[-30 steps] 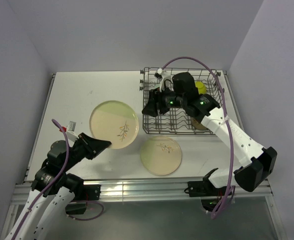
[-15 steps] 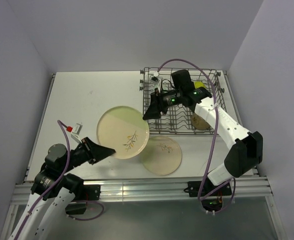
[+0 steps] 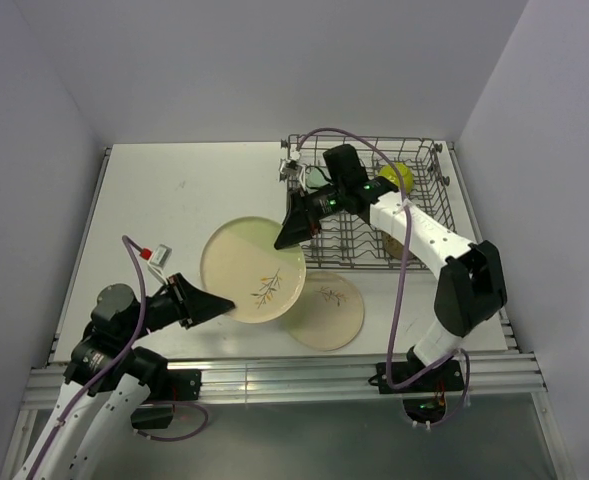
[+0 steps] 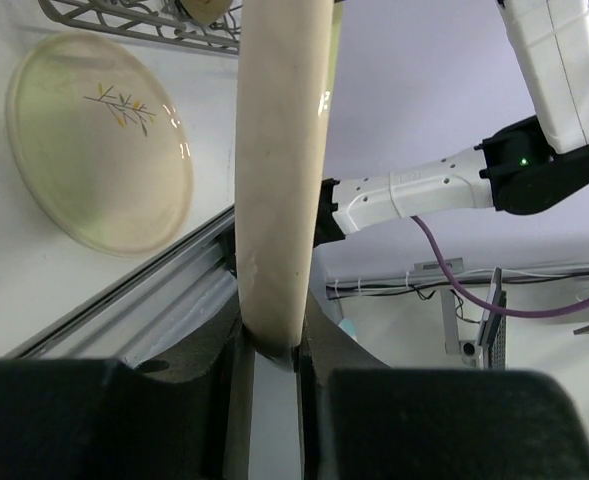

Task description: Load the mixed dishes into the dish rack

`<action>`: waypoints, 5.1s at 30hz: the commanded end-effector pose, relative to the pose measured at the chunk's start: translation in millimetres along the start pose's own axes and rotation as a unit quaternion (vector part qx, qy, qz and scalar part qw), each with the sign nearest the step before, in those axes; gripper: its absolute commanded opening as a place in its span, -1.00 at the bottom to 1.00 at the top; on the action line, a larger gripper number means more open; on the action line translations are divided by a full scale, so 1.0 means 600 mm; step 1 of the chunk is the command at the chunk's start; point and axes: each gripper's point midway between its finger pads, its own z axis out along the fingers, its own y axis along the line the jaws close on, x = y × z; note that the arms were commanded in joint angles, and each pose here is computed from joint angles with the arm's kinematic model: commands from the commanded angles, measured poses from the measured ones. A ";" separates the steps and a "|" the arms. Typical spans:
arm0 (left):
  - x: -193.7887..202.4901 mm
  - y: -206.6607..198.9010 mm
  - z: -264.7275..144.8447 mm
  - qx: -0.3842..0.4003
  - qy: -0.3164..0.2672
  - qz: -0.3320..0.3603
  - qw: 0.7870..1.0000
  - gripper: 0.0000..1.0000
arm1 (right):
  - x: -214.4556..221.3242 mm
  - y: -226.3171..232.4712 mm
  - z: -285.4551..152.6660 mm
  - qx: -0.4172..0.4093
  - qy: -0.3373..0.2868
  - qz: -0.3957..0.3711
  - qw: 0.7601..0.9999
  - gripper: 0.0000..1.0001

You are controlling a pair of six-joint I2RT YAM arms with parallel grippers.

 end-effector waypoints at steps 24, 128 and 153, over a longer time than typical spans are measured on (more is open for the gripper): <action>-0.023 -0.079 0.007 0.101 -0.002 0.118 0.988 0.71 | -0.022 0.113 -0.005 -0.096 -0.083 -0.057 0.990 -1.00; -0.105 0.300 0.187 -0.212 -0.035 0.075 0.974 0.84 | -0.234 -0.369 -0.479 0.483 0.167 -0.498 0.701 -1.00; -0.091 0.314 0.210 -0.211 -0.013 0.066 0.975 0.83 | -0.202 -0.456 -0.490 0.498 0.156 -0.479 0.706 -0.49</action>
